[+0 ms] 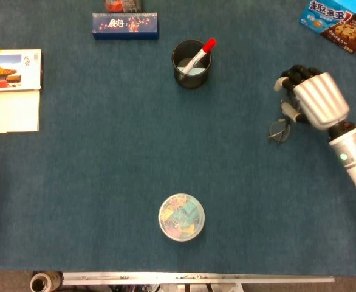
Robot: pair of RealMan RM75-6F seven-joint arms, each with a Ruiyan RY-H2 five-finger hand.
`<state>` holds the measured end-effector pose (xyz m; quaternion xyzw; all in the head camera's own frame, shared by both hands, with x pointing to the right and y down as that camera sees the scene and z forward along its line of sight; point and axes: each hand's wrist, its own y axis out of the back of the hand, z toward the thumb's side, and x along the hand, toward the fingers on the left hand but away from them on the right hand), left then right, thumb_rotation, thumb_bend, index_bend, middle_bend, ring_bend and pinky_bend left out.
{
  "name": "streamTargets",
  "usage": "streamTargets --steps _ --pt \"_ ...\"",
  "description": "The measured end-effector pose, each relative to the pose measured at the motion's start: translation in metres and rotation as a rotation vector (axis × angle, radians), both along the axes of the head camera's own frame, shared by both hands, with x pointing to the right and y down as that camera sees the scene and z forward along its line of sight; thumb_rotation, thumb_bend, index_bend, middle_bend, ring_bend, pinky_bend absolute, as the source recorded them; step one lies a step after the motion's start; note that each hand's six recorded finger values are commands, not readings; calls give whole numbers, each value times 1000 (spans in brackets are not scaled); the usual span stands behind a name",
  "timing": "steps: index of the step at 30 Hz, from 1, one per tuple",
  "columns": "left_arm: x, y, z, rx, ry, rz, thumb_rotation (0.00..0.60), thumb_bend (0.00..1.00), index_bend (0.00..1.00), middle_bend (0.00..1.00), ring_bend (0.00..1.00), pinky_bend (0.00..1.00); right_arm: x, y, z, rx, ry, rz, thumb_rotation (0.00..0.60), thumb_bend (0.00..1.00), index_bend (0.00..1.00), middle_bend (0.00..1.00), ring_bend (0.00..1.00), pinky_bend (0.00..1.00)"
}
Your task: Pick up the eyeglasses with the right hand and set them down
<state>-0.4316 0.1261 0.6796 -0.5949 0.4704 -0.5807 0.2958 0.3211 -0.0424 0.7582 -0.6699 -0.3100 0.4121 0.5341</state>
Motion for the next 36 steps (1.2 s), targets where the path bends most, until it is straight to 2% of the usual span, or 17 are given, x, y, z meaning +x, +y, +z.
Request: streamTargets --steps 6,13,23,31,36 --pt "2 -8 -5 4 -10 25 600 333 466 401 310 453 23 1 -41 73 15 23 600 277 428 393 278 418" --pt "6 -18 -8 6 -9 50 600 333 466 401 310 453 73 20 -85 125 113 124 600 277 428 393 278 418" --pt "4 -38 -8 30 -12 55 600 333 466 401 310 453 141 62 -117 113 220 355 600 278 428 393 278 418" --pt "4 -50 -16 92 -14 51 600 333 466 398 311 453 161 94 -138 138 228 455 600 279 428 393 278 418" --pt "3 -55 -22 130 -17 47 600 333 466 396 311 453 161 107 -140 131 210 478 600 280 428 393 278 418"
